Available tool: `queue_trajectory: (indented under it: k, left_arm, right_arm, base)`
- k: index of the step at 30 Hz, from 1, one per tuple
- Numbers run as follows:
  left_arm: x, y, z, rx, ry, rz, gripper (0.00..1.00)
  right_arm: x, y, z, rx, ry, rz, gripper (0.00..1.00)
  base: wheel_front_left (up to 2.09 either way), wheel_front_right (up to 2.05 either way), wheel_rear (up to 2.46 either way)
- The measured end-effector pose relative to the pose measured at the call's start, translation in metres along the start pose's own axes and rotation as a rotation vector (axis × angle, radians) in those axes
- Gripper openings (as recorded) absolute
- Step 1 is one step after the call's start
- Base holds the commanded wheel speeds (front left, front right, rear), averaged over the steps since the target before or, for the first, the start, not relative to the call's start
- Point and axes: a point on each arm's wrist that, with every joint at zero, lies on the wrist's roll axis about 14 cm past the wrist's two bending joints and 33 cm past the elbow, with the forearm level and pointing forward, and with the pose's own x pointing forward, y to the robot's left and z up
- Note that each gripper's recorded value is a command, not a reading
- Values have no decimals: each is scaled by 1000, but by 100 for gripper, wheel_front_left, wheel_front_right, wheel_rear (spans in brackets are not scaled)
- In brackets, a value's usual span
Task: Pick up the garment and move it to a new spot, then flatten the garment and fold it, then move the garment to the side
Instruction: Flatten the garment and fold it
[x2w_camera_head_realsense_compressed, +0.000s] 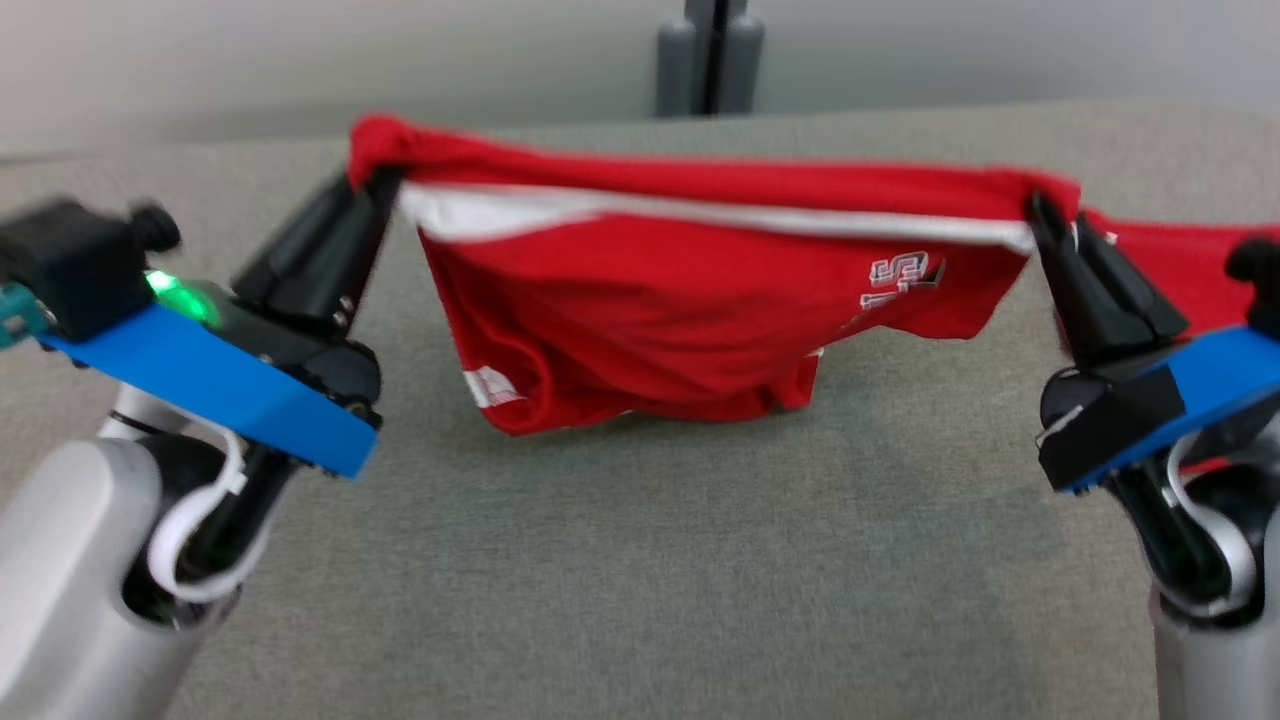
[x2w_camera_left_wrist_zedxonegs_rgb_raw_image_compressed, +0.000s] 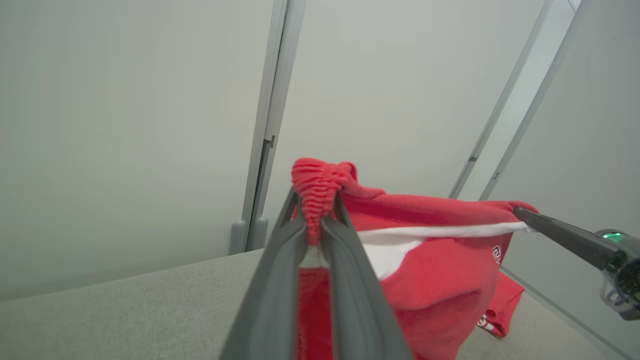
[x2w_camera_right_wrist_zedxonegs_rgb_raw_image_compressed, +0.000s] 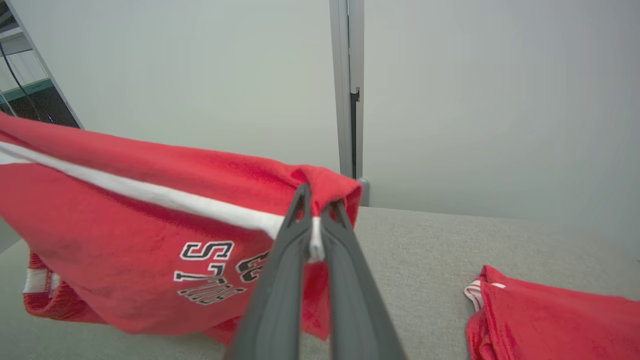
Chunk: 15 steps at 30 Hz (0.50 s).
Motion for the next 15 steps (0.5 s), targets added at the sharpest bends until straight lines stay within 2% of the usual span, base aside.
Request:
queue_trajectory:
  k: [4, 8, 11, 15]
  left_arm:
    - [45, 47, 1, 54, 15, 45, 0]
    - [87, 98, 17, 126, -49, 113, 0]
    - [109, 121, 49, 212, -162, 147, 0]
    - [120, 132, 78, 277, -264, 162, 0]
  right_arm:
    - [55, -5, 4, -14, -17, 36, 0]
    - [115, -4, 19, -59, -105, 66, 0]
    - [149, -1, 41, -91, -220, 79, 0]
    - [174, 6, 64, -105, -343, 93, 0]
  base:
    - [0, 0, 0]
    - [0, 0, 0]
    - [0, 0, 0]
    - [0, 0, 0]
